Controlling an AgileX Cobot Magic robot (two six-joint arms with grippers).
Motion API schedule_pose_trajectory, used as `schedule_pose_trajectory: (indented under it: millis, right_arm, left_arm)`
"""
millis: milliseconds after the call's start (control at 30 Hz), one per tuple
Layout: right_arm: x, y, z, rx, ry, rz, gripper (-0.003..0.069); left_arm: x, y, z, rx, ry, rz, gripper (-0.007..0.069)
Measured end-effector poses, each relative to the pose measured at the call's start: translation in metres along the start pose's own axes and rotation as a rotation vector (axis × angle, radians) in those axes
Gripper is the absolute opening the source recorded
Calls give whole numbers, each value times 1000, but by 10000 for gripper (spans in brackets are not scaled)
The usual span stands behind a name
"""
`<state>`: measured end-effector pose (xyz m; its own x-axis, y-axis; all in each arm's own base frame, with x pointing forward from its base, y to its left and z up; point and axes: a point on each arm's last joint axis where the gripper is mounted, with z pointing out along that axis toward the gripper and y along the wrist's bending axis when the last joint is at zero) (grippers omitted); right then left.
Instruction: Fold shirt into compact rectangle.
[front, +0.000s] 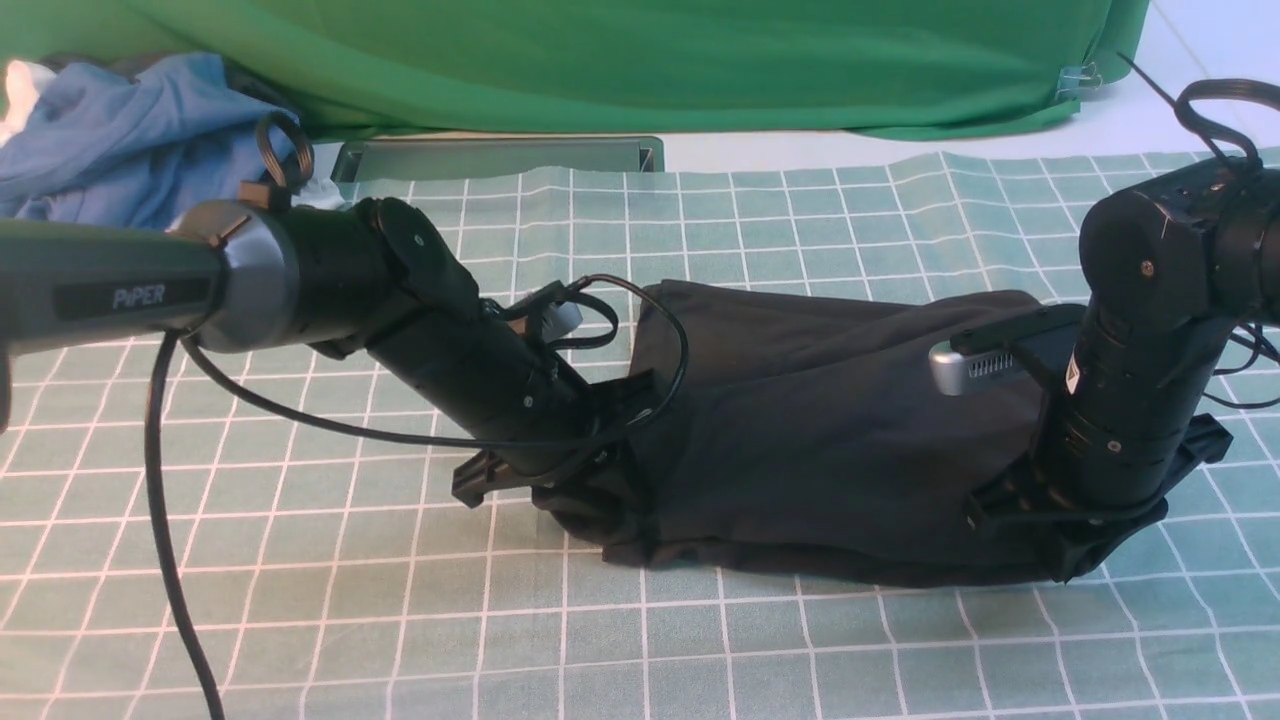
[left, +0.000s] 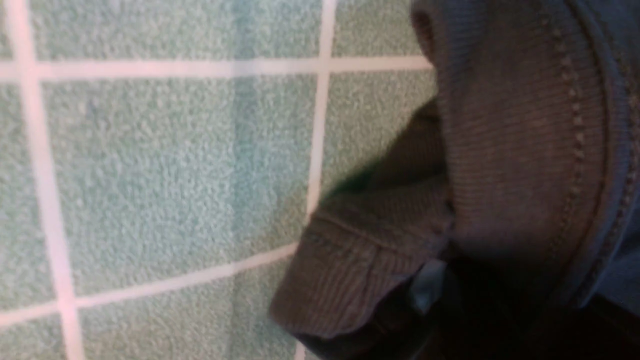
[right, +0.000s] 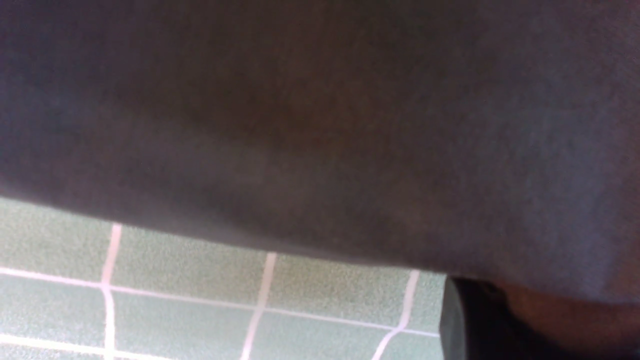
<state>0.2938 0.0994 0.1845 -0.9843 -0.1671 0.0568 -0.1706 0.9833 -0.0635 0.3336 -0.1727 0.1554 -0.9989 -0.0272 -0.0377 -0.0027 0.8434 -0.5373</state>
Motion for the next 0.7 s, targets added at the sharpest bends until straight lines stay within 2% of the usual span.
schedule_pose_trajectory:
  millis: [333,600,700]
  right_arm:
    - [0,-4,0,40,-3,-32,124]
    - [-4,-4,0,50,-41,-43,124]
    - [-5,-4,-1,49,-50,-30,144]
  left_arm:
    - [26,-7,-12,0,87,-58,31]
    - [30,-17,-29,-3,-6,-74,36]
    - [29,-16,-29,-3,-18,-75,77]
